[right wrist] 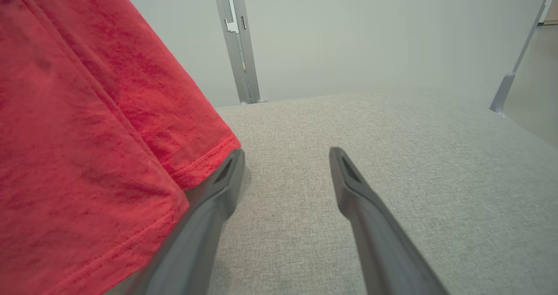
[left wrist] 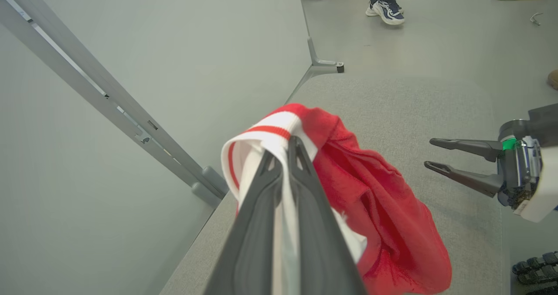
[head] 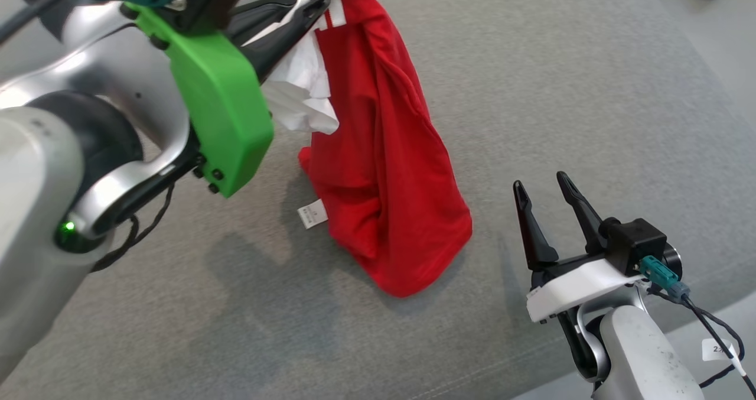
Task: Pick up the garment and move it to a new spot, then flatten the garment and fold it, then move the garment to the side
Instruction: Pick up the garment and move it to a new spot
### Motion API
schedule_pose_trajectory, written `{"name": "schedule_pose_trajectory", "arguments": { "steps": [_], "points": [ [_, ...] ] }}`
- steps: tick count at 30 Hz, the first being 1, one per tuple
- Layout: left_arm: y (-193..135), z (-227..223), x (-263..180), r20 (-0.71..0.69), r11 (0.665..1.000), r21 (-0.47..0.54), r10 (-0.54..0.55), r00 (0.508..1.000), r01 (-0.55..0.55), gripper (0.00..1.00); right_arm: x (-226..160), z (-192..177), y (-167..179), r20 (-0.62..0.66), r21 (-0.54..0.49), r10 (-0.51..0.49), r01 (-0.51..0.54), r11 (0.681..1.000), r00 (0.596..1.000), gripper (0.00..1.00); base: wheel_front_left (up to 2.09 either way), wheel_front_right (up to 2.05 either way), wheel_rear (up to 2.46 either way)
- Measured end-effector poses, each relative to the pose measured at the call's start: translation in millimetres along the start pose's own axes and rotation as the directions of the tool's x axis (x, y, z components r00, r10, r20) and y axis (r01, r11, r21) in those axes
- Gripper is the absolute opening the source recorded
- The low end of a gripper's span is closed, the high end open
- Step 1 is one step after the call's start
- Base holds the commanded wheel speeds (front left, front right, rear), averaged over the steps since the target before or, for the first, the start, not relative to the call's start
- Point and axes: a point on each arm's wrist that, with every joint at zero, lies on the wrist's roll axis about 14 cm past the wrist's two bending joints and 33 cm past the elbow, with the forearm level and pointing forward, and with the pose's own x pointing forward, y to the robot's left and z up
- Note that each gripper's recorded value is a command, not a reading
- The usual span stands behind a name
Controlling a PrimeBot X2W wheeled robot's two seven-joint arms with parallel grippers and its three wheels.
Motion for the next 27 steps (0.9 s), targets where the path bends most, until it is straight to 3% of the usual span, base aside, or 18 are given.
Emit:
{"name": "schedule_pose_trajectory", "arguments": {
  "steps": [7, 11, 14, 16, 17, 18, 19, 23, 27],
  "points": [
    [-31, -30, 59, 0.013, 0.992, -0.046, -0.116, 0.993, 0.116, 0.00, -16, 2, -21, -0.002, 0.011, -0.070, 0.070, 0.998, 0.998, 1.00, 0.00, 0.00, 0.00],
    [-62, -29, 88, 0.150, 0.965, -0.126, -0.210, 0.966, 0.229, 0.00, -16, -1, -22, -0.016, 0.021, -0.074, 0.074, 0.997, 0.997, 1.00, 0.00, 0.00, 0.00],
    [-69, -32, 104, 0.233, 0.974, -0.028, -0.211, 0.949, 0.223, 0.00, -14, -4, -18, -0.026, 0.026, -0.063, 0.064, 0.998, 0.998, 1.00, 0.00, 0.00, 0.00],
    [-66, -37, 115, 0.279, 0.979, 0.006, -0.195, 0.940, 0.201, 0.32, -13, -5, -16, -0.029, 0.028, -0.055, 0.056, 0.998, 0.998, 1.00, 0.00, 0.00, 0.00],
    [-68, -43, 119, 0.293, 0.980, 0.014, -0.193, 0.936, 0.198, 0.42, -14, -4, -15, -0.029, 0.027, -0.054, 0.055, 0.998, 0.998, 1.00, 0.00, 0.00, 0.00],
    [-69, -47, 123, 0.306, 0.981, 0.009, -0.189, 0.933, 0.195, 0.65, -15, -4, -16, -0.028, 0.027, -0.055, 0.056, 0.998, 0.998, 1.00, 0.00, 0.00, 0.00],
    [-75, -50, 127, 0.314, 0.979, 0.000, -0.193, 0.930, 0.204, 1.00, -15, -3, -16, -0.027, 0.028, -0.056, 0.057, 0.998, 0.998, 1.00, 0.00, 0.00, 0.00],
    [-107, -46, 134, 0.363, 0.964, -0.015, -0.241, 0.900, 0.265, 1.00, -15, -2, -16, -0.021, 0.027, -0.056, 0.057, 0.998, 0.998, 1.00, 0.00, 0.00, 0.00],
    [-107, -51, 133, 0.372, 0.964, -0.072, -0.211, 0.904, 0.255, 1.00, -15, -7, -15, -0.033, 0.016, -0.054, 0.054, 0.998, 0.998, 1.00, 0.00, 0.00, 0.00]
  ]
}}
